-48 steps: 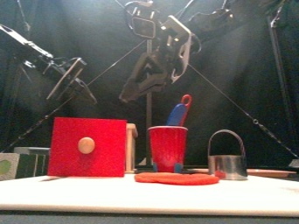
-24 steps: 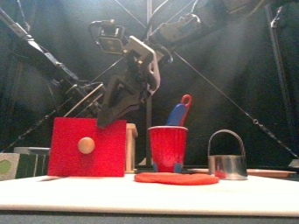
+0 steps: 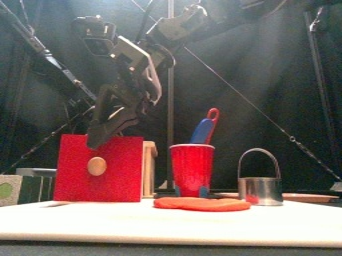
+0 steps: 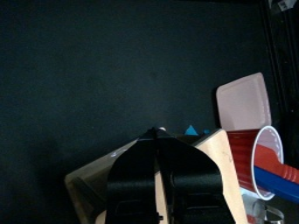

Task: Get the cutter from the drawer then cut the dough then place the extra dough in the bowl
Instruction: Shut the drawer

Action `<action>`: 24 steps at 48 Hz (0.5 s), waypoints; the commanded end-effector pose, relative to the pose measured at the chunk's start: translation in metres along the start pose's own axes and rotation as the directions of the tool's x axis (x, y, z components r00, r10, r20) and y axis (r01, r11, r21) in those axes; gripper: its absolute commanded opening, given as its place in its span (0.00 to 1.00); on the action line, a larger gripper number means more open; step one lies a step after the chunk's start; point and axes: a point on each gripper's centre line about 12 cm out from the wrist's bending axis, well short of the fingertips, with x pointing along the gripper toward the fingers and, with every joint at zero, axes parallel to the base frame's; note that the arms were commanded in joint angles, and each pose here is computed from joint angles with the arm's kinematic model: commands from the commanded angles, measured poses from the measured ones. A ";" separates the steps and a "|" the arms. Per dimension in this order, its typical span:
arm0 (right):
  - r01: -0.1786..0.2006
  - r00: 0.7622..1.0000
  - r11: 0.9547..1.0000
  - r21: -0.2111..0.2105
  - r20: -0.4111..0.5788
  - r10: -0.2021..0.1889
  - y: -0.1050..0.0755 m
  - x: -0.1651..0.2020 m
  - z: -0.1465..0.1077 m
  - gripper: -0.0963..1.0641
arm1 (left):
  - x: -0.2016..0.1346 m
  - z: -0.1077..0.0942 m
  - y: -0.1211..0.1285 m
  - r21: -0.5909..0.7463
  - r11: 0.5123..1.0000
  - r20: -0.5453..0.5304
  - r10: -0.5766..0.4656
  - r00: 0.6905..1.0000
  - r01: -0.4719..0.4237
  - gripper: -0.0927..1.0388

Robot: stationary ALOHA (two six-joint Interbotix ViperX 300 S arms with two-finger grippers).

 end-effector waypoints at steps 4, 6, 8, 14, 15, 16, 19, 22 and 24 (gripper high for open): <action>0.014 0.999 1.000 -0.002 0.041 -0.014 -0.005 -0.012 0.019 0.38 | -0.002 0.004 -0.001 0.004 1.000 0.013 -0.005 1.000 0.005 0.36; 0.018 0.999 1.000 -0.001 0.044 -0.018 -0.007 -0.012 0.021 0.38 | -0.002 0.004 -0.002 0.003 1.000 0.013 -0.005 1.000 0.005 0.36; 0.024 0.998 1.000 -0.002 0.049 -0.024 -0.010 -0.013 0.023 0.38 | -0.002 0.003 -0.001 0.003 1.000 0.011 -0.004 1.000 0.004 0.36; 0.043 0.998 0.999 0.004 0.044 -0.043 -0.019 -0.013 0.026 0.38 | -0.001 0.003 -0.001 0.003 1.000 0.010 -0.003 1.000 0.003 0.36; 0.048 0.998 0.999 0.003 0.038 -0.048 -0.021 -0.011 0.025 0.38 | -0.002 0.003 -0.001 0.003 1.000 0.010 -0.004 1.000 0.004 0.36; 0.053 0.998 0.999 0.004 0.035 -0.053 -0.023 -0.012 0.026 0.38 | -0.002 0.003 -0.001 0.003 1.000 0.010 -0.004 1.000 0.004 0.36; 0.074 0.997 0.997 -0.001 0.016 -0.074 -0.030 -0.010 0.025 0.38 | -0.001 0.003 -0.001 0.003 1.000 0.009 -0.003 1.000 0.003 0.36; 0.091 0.996 0.996 -0.009 0.003 -0.091 -0.034 -0.010 0.026 0.38 | -0.001 0.003 -0.001 0.003 1.000 0.009 -0.003 1.000 0.003 0.36; 0.104 0.995 0.994 -0.016 -0.004 -0.104 -0.037 -0.010 0.027 0.38 | -0.001 0.003 -0.001 0.003 1.000 0.009 -0.002 1.000 0.002 0.36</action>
